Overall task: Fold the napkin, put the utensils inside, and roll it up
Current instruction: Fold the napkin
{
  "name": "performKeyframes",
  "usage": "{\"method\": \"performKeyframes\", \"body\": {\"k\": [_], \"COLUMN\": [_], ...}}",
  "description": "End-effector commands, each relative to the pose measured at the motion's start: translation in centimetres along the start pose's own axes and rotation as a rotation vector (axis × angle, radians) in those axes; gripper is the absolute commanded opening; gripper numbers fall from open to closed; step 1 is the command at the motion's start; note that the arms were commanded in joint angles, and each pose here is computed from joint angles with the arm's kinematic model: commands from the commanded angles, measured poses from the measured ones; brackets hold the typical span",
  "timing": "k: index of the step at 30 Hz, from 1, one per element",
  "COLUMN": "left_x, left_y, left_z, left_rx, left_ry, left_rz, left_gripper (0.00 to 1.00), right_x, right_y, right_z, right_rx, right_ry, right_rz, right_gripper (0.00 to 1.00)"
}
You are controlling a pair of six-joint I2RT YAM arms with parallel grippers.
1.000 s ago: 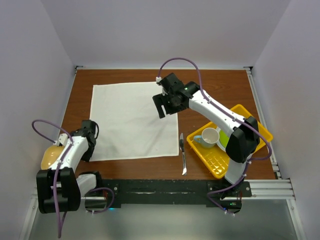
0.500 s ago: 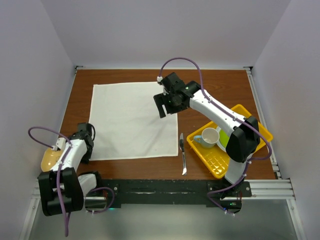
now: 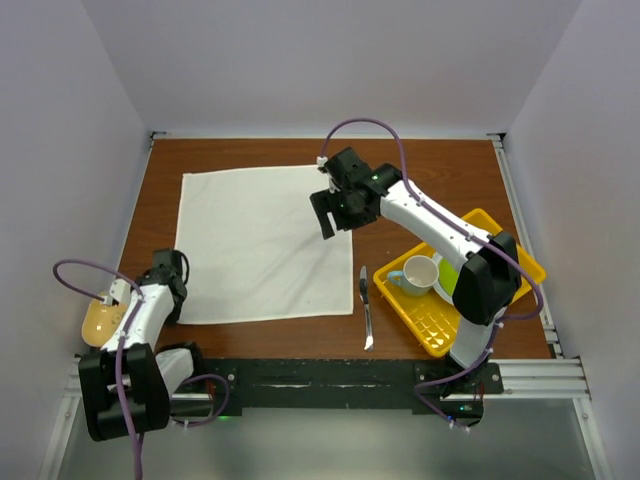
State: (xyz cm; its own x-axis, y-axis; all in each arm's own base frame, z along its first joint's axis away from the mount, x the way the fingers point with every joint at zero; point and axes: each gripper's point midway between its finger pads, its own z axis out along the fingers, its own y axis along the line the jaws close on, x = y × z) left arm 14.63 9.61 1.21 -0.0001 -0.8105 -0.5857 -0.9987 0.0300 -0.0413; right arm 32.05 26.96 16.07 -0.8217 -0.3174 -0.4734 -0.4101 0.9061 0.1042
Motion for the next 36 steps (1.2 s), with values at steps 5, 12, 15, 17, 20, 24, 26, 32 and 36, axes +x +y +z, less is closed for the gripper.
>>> {"method": "performKeyframes", "body": {"k": [5, 12, 15, 17, 20, 24, 26, 32, 36], "left_x": [-0.5, -2.4, -3.8, -4.3, -3.8, -1.7, 0.9, 6.3, 9.0], "left_y": [-0.9, -2.3, -4.3, -6.1, -9.9, -16.6, -18.6, -26.9, -32.1], "left_z": [-0.6, -2.7, -4.0, -4.9, -6.7, -10.3, -11.3, -15.9, -19.0], "left_rx": [0.034, 0.08, 0.131, 0.176, 0.265, 0.421, 0.453, 0.615, 0.749], "left_ry": [0.006, -0.01, -0.026, -0.032, -0.035, -0.024, -0.003, 0.015, 0.061], "left_rz": [-0.031, -0.012, 0.029, 0.087, 0.2, 0.385, 0.473, 0.657, 0.7], "left_gripper": [0.0, 0.0, 0.0, 0.0, 0.0, 0.0, 0.0, 0.0, 0.0], "right_x": [-0.5, -0.1, 0.2, 1.0, 0.9, 0.6, 0.5, 1.3, 2.8], "right_y": [0.4, 0.4, 0.2, 0.0, 0.2, 0.8, 1.0, 0.0, 1.0], "right_z": [-2.9, -4.8, -5.8, -6.4, -7.5, -8.7, -9.4, -8.1, -5.0], "right_rx": [-0.045, -0.046, -0.045, -0.036, -0.061, -0.097, -0.119, -0.122, -0.211], "right_ry": [-0.055, -0.051, -0.049, -0.019, -0.036, -0.067, -0.087, -0.071, 0.046], "right_rz": [0.012, 0.029, 0.018, 0.012, 0.011, 0.03, 0.042, 0.071, 0.003], "right_gripper": [0.82, 0.82, 0.82, 0.82, 0.82, 0.83, 0.83, 0.83, 0.71]}}
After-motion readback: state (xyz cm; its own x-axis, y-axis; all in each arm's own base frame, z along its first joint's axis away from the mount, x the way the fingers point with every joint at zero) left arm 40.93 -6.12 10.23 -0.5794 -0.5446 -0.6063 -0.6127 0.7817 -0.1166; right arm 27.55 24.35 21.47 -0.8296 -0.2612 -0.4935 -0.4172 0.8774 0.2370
